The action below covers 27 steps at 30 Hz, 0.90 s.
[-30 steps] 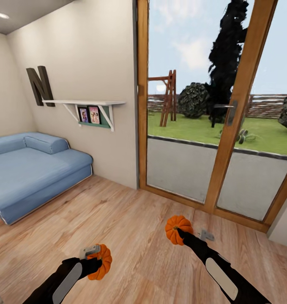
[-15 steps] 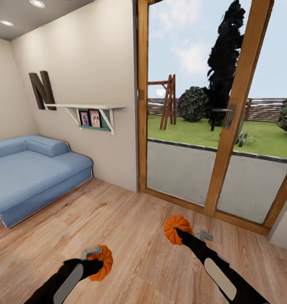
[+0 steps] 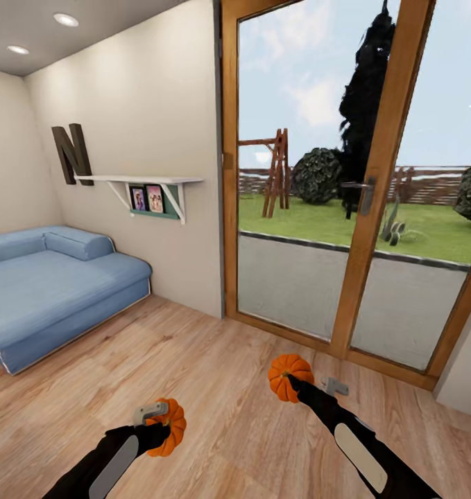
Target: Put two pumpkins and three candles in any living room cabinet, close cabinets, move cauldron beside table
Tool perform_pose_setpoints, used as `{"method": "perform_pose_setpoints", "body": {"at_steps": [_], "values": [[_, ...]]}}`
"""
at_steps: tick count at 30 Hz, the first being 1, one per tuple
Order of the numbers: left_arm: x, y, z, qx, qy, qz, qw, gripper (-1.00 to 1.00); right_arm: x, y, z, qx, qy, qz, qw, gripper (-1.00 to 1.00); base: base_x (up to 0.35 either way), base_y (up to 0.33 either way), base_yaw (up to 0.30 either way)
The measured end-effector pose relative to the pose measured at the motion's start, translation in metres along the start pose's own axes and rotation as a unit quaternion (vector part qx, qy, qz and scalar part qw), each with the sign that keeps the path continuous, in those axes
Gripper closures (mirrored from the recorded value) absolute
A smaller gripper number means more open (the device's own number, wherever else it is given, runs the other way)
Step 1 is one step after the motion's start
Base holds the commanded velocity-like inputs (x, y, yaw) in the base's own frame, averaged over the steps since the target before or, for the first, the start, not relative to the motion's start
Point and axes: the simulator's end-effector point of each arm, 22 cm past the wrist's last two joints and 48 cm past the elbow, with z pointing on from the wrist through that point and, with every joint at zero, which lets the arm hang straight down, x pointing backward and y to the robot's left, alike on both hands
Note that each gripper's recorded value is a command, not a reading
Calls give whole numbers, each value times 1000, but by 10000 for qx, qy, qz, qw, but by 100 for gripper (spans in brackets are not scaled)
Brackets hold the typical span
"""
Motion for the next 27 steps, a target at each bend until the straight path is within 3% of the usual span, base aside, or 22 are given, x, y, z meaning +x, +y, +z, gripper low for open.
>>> {"method": "perform_pose_setpoints", "body": {"at_steps": [5,16,27], "values": [[0,0,0,-8,-15,-9,10000,100,0,0,0,-1,4,-1,10000,100,0,-298,140],[-1,1,0,-29,-30,25,10000,100,1,1,0,-5,13,-8,10000,100,-19,-281,282],[-1,2,0,-34,-31,31,10000,100,1,0,0,0,11,-6,10000,100,-7,-20,288]]}}
